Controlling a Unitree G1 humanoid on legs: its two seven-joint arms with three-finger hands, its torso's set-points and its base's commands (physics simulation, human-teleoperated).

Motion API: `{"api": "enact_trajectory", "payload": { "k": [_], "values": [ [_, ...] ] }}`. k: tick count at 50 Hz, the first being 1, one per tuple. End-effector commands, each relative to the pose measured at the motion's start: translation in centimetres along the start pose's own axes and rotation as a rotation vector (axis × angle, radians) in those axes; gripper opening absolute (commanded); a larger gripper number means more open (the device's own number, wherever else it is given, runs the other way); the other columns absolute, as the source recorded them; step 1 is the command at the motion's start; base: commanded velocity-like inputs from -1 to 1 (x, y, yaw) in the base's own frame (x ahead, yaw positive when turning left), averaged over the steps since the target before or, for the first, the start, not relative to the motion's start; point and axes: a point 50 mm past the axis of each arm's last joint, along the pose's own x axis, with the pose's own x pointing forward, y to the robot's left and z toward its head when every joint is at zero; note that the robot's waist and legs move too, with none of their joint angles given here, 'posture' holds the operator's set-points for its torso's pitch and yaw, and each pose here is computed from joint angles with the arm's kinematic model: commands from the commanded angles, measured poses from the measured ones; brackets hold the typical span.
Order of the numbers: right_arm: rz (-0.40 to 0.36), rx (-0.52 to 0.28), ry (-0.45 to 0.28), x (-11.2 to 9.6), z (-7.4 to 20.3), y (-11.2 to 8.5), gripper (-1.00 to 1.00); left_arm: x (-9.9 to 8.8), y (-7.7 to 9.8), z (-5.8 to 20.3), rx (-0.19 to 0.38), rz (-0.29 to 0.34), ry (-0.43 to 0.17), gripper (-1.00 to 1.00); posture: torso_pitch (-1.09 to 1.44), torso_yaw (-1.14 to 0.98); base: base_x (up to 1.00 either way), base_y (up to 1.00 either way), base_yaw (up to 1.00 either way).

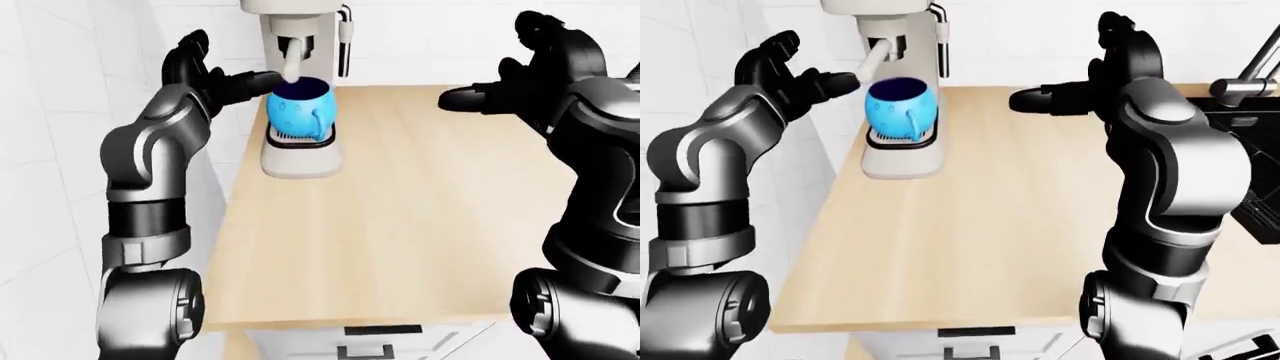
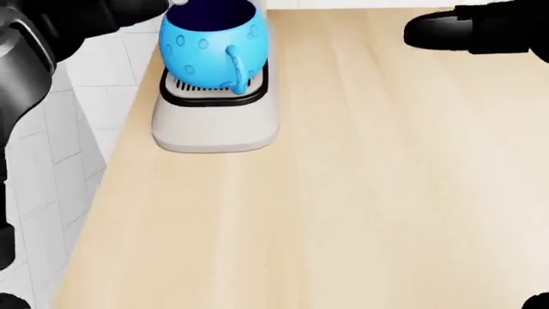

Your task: Press the button on the coffee machine to serve coffee.

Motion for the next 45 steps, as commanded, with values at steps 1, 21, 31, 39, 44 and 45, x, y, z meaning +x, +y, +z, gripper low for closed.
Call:
{"api": "enact_trajectory", "payload": {
  "k": [1,21,31,39,44,45],
  "values": [
    [0.001,0.004,-0.161,-1.06,3.06,-0.04,1.00,-1.17,-0.01,4.49,-0.022,-0.007,-0.188,1.00,0.00,0.00,0.72,0.00,0.00],
    [-0.010,0.000,-0.151,-1.06,2.62,-0.03,1.00,-1.13,0.20,4.28,-0.023,-0.001,-0.186,1.00,0.00,0.00,0.14,0.16,0.00],
    [-0.009,0.000,-0.152,-1.01,2.78,0.00,1.00,-1.17,0.23,4.27,-0.023,-0.002,-0.186,1.00,0.00,0.00,0.18,0.20,0.00],
    [-0.005,0.003,-0.149,-0.87,2.79,0.07,1.00,-1.21,0.07,4.58,-0.025,-0.004,-0.188,1.00,0.00,0.00,0.00,0.00,0.00],
    [-0.002,-0.004,-0.152,-0.73,3.31,0.10,1.00,-1.23,0.18,4.81,-0.032,0.003,-0.196,1.00,0.00,0.00,0.00,0.00,0.00],
    [-0.003,-0.004,-0.153,-0.72,3.39,0.09,1.00,-1.17,0.24,4.73,-0.027,0.008,-0.199,1.00,0.00,0.00,0.00,0.00,0.00]
  ]
}}
